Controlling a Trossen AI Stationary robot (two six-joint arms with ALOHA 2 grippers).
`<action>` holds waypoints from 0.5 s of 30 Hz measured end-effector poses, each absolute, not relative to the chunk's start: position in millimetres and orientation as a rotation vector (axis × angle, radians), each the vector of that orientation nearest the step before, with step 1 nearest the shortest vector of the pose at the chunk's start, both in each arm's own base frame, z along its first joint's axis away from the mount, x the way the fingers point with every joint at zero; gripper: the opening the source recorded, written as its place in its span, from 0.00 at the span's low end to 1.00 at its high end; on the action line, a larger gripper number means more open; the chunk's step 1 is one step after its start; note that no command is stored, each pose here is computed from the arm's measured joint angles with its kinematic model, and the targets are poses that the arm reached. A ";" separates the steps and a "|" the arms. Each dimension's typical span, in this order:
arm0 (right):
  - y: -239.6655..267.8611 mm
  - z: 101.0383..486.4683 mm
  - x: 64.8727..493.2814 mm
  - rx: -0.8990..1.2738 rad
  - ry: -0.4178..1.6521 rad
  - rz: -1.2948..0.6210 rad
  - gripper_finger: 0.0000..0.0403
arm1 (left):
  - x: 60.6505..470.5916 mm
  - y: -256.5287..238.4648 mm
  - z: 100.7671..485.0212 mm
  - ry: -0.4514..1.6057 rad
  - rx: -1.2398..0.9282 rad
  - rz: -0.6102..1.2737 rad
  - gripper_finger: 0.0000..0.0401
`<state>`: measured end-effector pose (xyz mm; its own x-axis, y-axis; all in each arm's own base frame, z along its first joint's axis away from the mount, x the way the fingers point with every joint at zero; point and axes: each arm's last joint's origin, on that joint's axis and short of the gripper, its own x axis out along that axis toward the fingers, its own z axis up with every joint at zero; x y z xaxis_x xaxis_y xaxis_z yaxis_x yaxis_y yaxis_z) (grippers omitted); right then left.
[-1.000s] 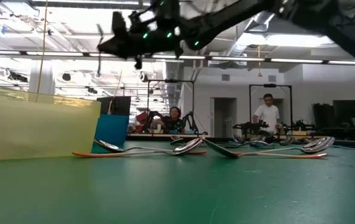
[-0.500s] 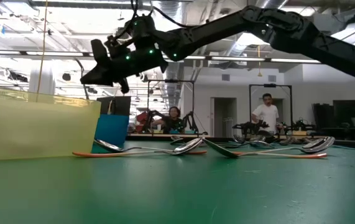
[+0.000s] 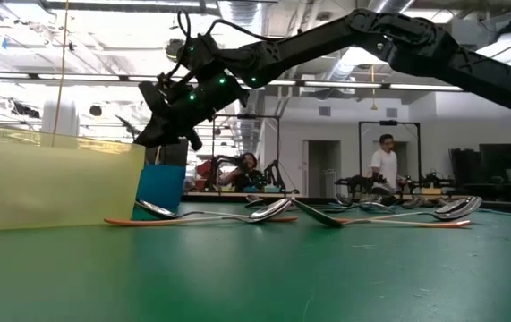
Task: Sort silverware by color (type)
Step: Put the black spoon into the dark blue bin
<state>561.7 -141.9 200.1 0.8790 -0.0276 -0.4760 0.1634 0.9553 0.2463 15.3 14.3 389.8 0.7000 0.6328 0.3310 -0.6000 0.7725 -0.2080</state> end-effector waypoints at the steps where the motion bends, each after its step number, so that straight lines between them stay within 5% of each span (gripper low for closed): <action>1: -142.0 199.6 561.5 0.286 0.493 -0.106 0.01 | 13.6 13.4 385.3 -0.407 -0.092 0.697 0.00; 15: -141.6 185.6 559.0 0.296 0.580 -0.119 0.01 | 7.6 12.6 329.9 -0.458 -0.172 0.790 0.00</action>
